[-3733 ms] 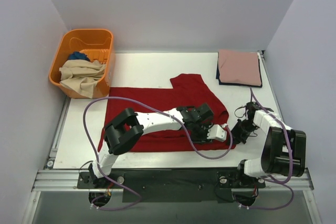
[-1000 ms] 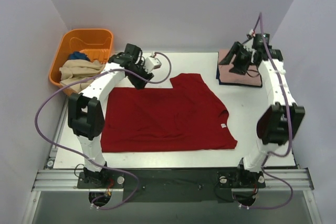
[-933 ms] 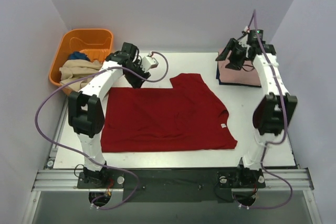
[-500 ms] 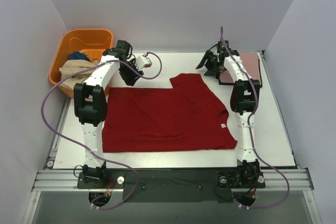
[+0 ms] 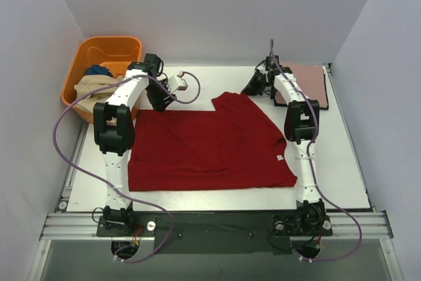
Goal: Fold and stack the t-shirts
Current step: Grap the side of the flattened tshirt furthest away from the robot with both arms, then fold the other side of the tshirt into a rectangle
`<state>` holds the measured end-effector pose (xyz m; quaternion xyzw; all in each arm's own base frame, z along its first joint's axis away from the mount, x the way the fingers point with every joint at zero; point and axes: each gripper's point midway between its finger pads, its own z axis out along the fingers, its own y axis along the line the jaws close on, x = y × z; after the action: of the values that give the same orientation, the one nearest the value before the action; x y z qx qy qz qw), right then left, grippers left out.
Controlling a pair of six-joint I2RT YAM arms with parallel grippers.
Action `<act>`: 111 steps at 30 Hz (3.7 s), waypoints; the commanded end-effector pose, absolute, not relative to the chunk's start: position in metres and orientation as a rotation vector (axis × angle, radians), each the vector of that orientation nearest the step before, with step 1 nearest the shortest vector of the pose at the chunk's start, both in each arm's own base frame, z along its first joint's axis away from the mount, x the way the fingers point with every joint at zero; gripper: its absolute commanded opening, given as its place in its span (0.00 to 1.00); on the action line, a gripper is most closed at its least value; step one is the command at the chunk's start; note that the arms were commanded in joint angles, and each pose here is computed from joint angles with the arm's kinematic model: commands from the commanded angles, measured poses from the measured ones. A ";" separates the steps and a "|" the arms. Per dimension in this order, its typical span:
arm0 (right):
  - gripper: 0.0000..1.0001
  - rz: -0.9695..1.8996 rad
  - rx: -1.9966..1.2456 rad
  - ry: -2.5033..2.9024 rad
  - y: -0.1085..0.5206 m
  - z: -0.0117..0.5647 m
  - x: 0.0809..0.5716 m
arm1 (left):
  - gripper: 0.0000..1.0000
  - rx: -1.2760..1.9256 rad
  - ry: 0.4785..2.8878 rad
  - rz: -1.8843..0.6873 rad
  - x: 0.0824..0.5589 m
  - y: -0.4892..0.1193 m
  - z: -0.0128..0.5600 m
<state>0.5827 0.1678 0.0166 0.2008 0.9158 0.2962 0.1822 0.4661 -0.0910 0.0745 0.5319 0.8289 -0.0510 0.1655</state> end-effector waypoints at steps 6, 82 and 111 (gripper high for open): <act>0.00 0.914 0.480 2.506 0.151 0.079 0.574 | 0.63 1.635 2.243 -0.102 0.490 -0.075 0.077; 0.00 0.655 0.332 2.941 0.085 0.083 0.256 | 0.00 1.798 2.555 0.076 0.290 -0.034 0.059; 0.00 0.627 0.372 3.159 0.104 0.049 0.210 | 0.48 1.996 2.484 -0.072 0.301 -0.047 0.064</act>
<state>0.2077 0.0932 0.0616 0.1098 0.9752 0.1884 -0.0382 0.2848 -0.0237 0.0424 0.6161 0.7854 0.0083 -0.0596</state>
